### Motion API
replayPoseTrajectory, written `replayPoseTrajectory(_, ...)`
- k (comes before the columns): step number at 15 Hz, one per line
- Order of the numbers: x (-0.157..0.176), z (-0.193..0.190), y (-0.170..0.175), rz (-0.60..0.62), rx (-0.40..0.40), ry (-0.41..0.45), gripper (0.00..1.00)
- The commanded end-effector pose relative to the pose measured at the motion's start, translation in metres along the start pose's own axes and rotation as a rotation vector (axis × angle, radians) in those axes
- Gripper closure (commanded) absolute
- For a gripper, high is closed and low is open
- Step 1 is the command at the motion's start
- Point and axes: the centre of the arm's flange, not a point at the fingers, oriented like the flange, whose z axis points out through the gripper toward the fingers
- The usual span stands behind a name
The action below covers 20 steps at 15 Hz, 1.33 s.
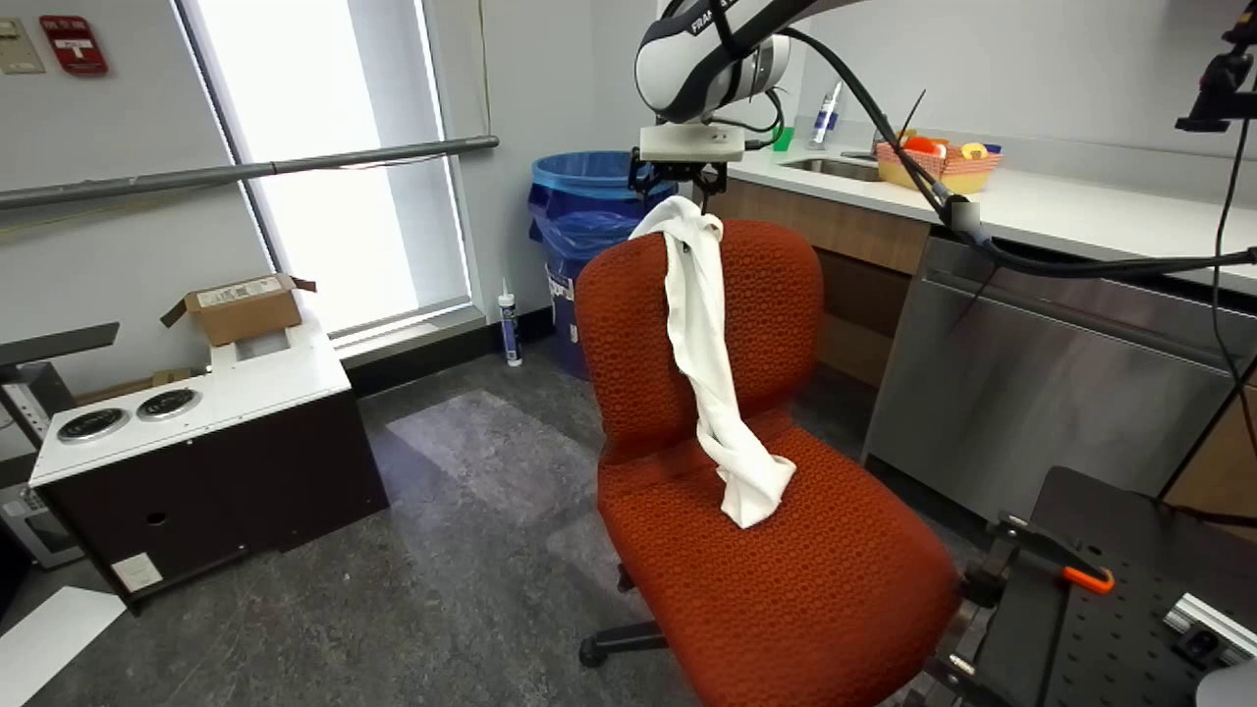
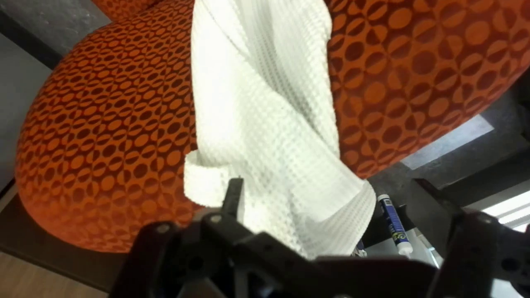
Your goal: Put the white cloth on the seat of the chair
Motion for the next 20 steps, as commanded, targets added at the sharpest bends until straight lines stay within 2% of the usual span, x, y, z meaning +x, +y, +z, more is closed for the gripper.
replayPoseTrajectory(1,0.04,0.018,-0.015,0.036,-0.088,0.006,0.0)
replayPoseTrajectory(9,0.043,0.054,-0.009,0.019,-0.112,-0.024,0.01)
replayPoseTrajectory(10,0.044,0.054,-0.009,0.016,-0.107,-0.023,0.26)
replayPoseTrajectory(12,0.045,0.047,-0.01,0.014,-0.088,-0.029,0.29)
replayPoseTrajectory(20,0.04,0.037,-0.006,-0.02,-0.054,-0.076,0.95)
